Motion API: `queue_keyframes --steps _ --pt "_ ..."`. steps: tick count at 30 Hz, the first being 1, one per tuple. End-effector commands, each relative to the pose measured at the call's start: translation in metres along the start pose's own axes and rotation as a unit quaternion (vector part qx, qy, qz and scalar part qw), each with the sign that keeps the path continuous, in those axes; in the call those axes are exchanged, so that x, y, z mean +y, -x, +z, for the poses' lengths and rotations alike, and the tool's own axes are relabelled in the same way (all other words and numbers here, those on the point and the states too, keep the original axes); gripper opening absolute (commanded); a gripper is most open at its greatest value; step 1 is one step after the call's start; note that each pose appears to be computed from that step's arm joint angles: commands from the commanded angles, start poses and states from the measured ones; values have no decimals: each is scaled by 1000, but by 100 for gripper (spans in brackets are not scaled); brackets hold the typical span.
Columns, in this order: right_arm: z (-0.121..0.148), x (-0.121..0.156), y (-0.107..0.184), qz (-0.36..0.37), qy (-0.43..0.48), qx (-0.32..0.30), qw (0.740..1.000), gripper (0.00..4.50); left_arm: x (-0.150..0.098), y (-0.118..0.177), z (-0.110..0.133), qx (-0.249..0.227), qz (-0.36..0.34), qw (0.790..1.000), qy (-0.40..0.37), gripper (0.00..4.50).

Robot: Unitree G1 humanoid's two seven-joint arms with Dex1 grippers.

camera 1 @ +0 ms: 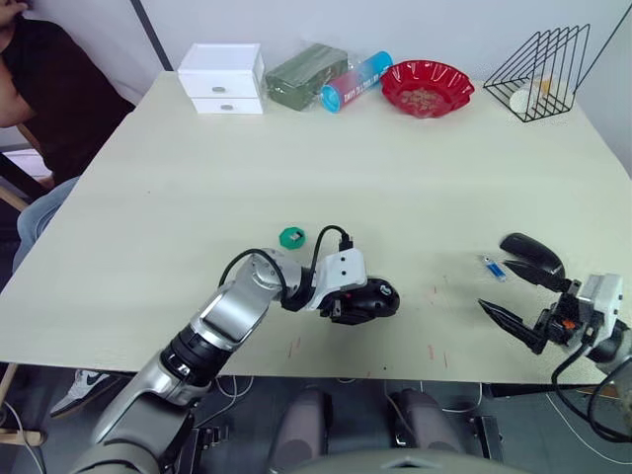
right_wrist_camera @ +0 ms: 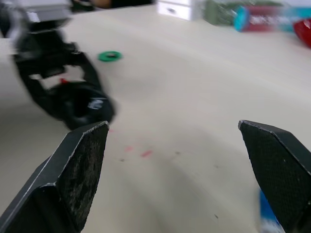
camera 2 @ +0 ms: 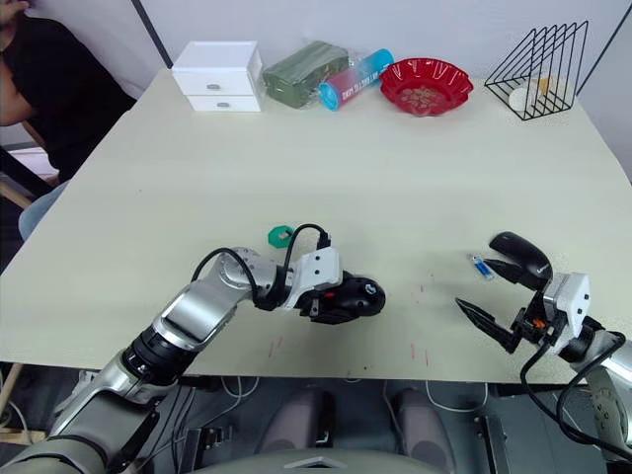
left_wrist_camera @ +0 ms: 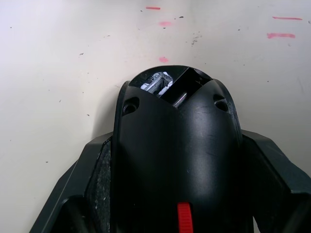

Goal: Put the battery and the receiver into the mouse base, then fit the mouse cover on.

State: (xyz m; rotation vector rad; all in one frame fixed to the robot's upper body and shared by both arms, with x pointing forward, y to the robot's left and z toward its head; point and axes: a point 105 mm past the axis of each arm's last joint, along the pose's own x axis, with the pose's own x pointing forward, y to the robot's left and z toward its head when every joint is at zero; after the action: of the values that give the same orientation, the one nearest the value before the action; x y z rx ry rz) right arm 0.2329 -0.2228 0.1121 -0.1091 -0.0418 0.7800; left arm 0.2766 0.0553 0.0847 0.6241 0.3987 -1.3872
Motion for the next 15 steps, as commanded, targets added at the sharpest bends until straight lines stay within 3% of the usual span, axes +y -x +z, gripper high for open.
queue_keyframes --steps 1,5,7,15 --pt "6 -4 -2 -25 7 3 1000 450 -6 -3 -3 9 -12 1000 -8 296" --pt "2 -10 -6 -60 -11 15 998 450 -5 -3 -4 15 -11 1000 -5 296" --pt "-9 -14 -9 -100 -14 50 994 450 -5 -3 -6 18 -12 1000 -2 296" --pt "-34 -19 -7 -145 -35 133 980 450 -7 -2 -4 13 -19 1000 -10 296"
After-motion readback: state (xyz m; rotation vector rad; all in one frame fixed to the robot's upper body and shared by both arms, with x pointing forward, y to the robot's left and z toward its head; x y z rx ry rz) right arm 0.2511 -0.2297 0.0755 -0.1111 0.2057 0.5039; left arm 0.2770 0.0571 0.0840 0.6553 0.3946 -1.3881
